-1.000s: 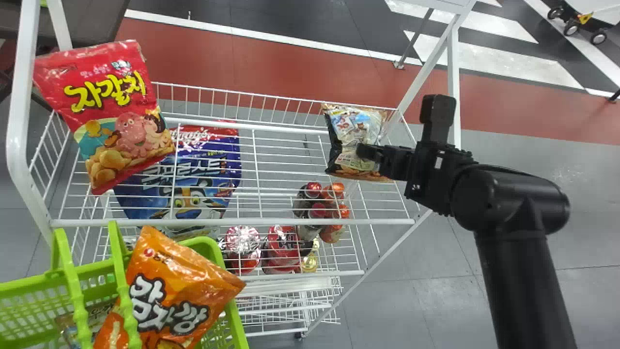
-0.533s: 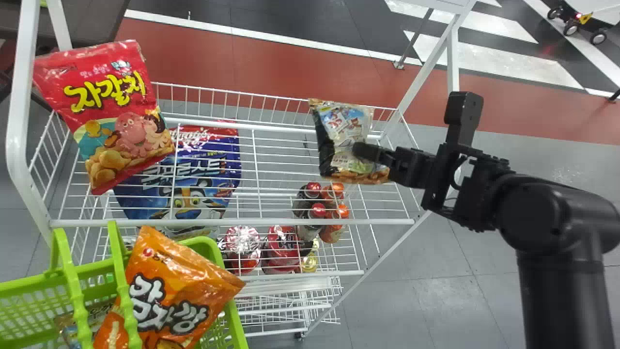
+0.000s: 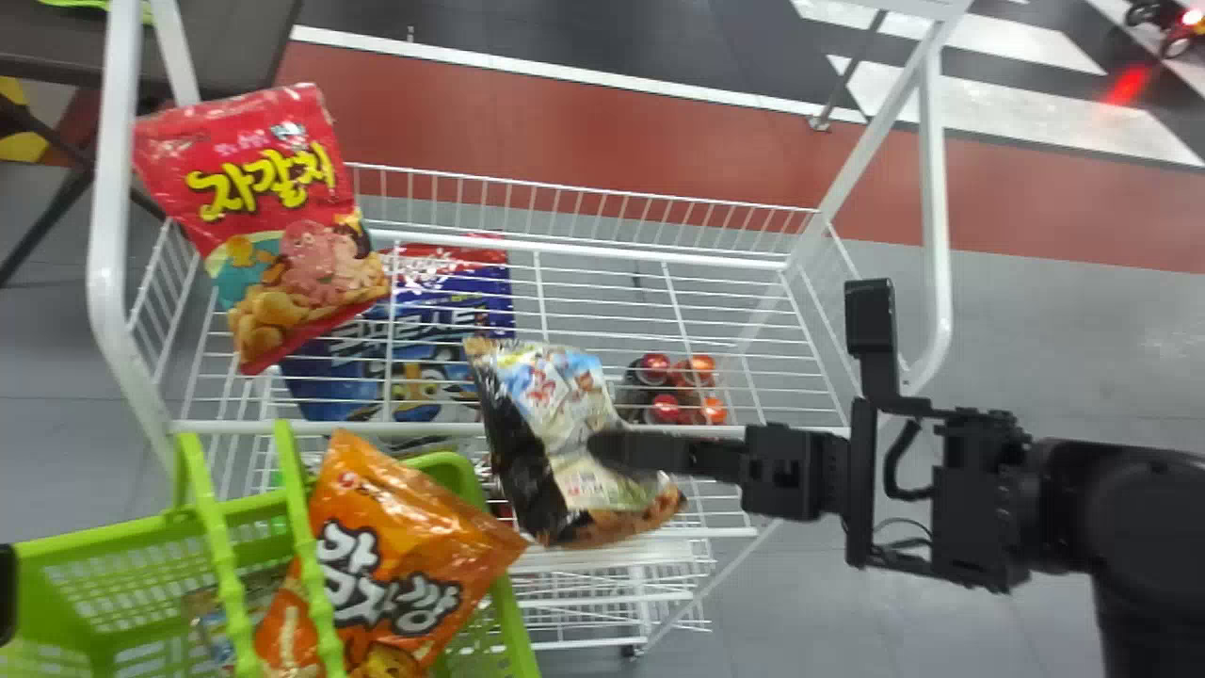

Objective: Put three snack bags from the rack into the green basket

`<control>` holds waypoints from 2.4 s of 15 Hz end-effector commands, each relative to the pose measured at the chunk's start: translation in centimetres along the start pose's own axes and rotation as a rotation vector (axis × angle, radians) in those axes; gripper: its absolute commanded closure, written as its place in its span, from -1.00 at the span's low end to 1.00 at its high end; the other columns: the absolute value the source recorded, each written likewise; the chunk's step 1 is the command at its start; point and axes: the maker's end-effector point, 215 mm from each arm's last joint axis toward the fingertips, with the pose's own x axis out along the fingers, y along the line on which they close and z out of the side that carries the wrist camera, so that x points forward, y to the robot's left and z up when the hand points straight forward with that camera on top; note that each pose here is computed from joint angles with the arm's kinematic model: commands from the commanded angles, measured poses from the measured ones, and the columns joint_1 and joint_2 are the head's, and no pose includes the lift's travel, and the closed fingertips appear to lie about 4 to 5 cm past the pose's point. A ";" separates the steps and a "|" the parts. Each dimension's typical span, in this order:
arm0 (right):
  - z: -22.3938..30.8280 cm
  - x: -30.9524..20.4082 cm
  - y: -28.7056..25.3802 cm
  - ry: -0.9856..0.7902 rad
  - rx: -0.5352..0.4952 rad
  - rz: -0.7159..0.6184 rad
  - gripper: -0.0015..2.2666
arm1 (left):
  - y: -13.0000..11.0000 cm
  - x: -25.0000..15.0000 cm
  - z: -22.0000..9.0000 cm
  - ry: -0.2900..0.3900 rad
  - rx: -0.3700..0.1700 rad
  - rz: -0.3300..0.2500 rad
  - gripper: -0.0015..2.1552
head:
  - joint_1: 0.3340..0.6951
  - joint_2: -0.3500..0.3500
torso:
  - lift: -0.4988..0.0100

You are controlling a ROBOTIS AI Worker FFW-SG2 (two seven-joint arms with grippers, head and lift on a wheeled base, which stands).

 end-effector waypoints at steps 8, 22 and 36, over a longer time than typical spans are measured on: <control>-6.6 3.6 6.8 0.199 0.034 0.214 0.99 | -0.3 0.9 0.0 0.011 0.005 -0.016 0.99 | 1.00 -0.31 | 0.96; -7.5 10.6 11.8 0.184 -0.096 0.281 0.93 | -1.8 1.4 0.1 -0.003 -0.041 -0.094 0.99 | 1.00 0.28 | 0.96; -4.0 4.2 9.7 0.109 -0.014 0.286 -0.95 | -1.5 -0.4 1.2 -0.043 -0.030 -0.066 0.99 | 1.00 0.13 | 0.96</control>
